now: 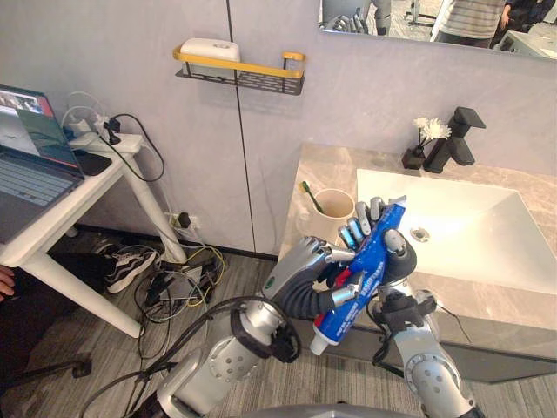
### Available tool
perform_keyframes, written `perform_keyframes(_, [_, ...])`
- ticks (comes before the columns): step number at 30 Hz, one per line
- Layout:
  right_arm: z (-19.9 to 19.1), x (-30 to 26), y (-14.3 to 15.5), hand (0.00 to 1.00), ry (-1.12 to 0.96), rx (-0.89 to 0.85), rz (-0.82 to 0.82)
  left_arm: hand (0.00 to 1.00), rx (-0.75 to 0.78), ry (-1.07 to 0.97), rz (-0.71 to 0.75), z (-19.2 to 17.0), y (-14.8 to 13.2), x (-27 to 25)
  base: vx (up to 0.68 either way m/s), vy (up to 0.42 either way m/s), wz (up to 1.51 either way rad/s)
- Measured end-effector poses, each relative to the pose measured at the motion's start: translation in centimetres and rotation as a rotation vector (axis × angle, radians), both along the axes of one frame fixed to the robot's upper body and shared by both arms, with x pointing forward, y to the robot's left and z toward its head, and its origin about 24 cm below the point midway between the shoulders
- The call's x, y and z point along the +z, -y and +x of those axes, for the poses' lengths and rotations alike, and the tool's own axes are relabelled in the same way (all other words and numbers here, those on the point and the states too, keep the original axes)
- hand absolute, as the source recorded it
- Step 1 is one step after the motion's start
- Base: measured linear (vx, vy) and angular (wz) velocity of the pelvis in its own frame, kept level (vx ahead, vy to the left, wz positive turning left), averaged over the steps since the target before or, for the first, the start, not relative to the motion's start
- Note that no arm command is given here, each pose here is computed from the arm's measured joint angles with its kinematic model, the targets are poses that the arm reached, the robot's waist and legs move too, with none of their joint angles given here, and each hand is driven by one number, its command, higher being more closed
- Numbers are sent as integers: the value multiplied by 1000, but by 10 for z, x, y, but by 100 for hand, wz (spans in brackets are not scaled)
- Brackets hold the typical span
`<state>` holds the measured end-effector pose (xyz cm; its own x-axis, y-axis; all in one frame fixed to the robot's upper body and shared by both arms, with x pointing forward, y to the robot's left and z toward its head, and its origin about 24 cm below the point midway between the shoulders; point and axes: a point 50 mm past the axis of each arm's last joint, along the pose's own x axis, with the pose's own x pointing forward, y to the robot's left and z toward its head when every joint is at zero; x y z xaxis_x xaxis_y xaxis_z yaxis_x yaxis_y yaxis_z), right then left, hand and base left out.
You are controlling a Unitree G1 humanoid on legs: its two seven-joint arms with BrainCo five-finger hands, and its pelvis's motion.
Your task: Organize washtable
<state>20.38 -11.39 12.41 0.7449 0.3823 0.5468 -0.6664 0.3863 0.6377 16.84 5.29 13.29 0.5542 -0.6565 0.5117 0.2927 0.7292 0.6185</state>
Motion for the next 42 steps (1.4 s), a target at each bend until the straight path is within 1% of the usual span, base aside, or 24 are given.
perform_keyframes(4, [0, -1, 0, 100, -3, 1, -2, 100, 1, 1, -5, 0, 0, 0, 0, 0, 0])
perform_keyframes(5, [0, -1, 0, 100, -4, 1, -1, 0, 2, 1, -7, 0, 1, 1, 0, 0, 0])
perform_keyframes(16, [1, -2, 3, 100, -21, -31, -4, 0, 45, 11, -21, 6, -4, 3, 0, 0, 0])
perform_keyframes(22, [1, -7, 15, 100, -65, -108, 4, 0, 70, -15, -32, 8, -4, -2, 2, 0, -2])
perform_keyframes(24, [3, -7, 24, 100, -76, -161, 7, 0, 94, -20, -35, 8, -7, -3, 4, 3, -6])
perform_keyframes(26, [3, -7, 33, 100, -72, -238, 5, 0, 140, 1, -46, 12, -12, 0, 0, 0, 0])
perform_keyframes(34, [1, -8, 52, 100, -81, -335, -7, 0, 273, 26, -91, 19, -33, 5, 4, 2, -4])
perform_keyframes(38, [0, -4, 72, 100, -61, -465, -12, 0, 378, 32, -119, 15, -51, 7, 0, 0, 0])
perform_keyframes(42, [-2, 0, 90, 100, -43, -559, -18, 0, 465, 51, -120, 14, -68, 10, 0, 0, 0])
